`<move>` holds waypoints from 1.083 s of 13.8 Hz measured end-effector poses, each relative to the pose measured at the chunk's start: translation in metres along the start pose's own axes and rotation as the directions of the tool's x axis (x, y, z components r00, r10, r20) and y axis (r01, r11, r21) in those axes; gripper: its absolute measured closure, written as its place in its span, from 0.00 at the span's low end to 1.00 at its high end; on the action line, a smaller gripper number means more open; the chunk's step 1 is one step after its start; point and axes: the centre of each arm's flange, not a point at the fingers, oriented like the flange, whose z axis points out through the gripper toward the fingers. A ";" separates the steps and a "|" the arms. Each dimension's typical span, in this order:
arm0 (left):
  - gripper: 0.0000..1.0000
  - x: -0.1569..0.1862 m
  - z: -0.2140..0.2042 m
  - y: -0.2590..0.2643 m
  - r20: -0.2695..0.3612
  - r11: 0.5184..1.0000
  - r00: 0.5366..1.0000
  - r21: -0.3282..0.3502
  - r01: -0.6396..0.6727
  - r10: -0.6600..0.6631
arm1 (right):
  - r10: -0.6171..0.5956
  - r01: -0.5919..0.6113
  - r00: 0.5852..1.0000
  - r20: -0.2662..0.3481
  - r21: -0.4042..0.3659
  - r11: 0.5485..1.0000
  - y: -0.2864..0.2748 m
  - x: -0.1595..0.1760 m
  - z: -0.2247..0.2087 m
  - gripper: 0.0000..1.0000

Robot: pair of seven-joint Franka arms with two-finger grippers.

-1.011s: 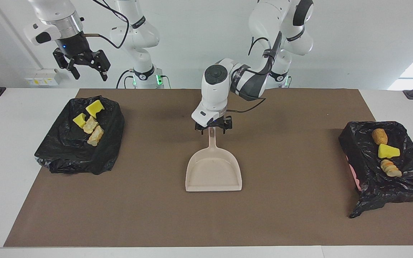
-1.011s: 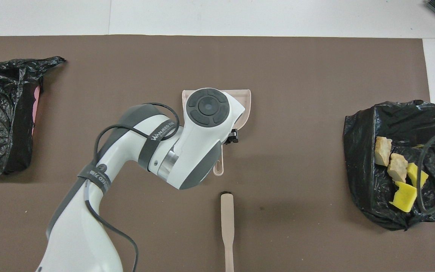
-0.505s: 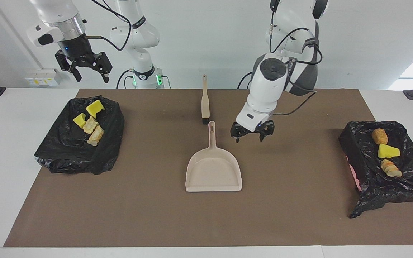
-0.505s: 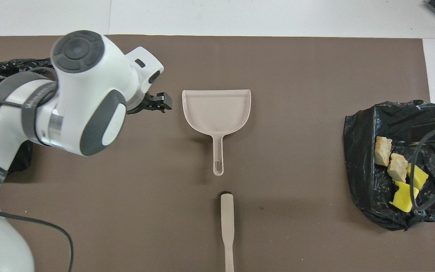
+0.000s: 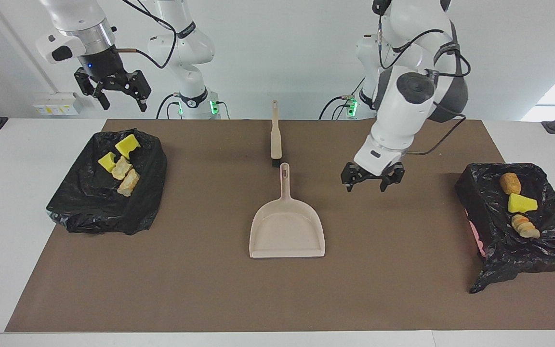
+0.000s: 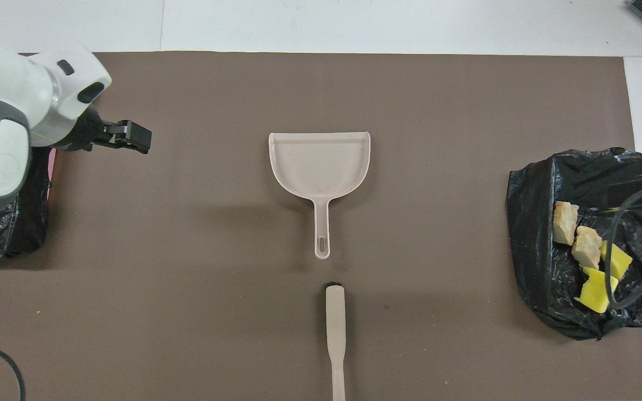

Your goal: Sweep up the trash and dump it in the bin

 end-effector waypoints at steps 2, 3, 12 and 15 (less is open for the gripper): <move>0.00 -0.011 -0.018 -0.034 0.009 1.000 1.000 -0.001 -0.010 0.010 | 0.000 0.000 1.000 0.001 0.000 1.000 0.000 0.000 0.000 0.00; 0.00 -0.018 -0.028 -0.049 0.013 1.000 1.000 -0.002 -0.011 0.011 | 0.000 0.000 1.000 0.001 0.000 1.000 0.000 0.000 0.001 0.00; 0.00 -0.080 -0.104 -0.072 0.045 1.000 0.999 -0.019 -0.022 0.022 | -0.008 0.008 1.000 -0.005 0.000 1.000 0.000 0.001 0.001 0.00; 0.00 -0.089 -0.102 -0.072 0.056 0.999 0.997 -0.024 -0.042 0.044 | -0.037 0.037 0.999 0.000 0.000 0.999 0.000 0.001 0.003 0.00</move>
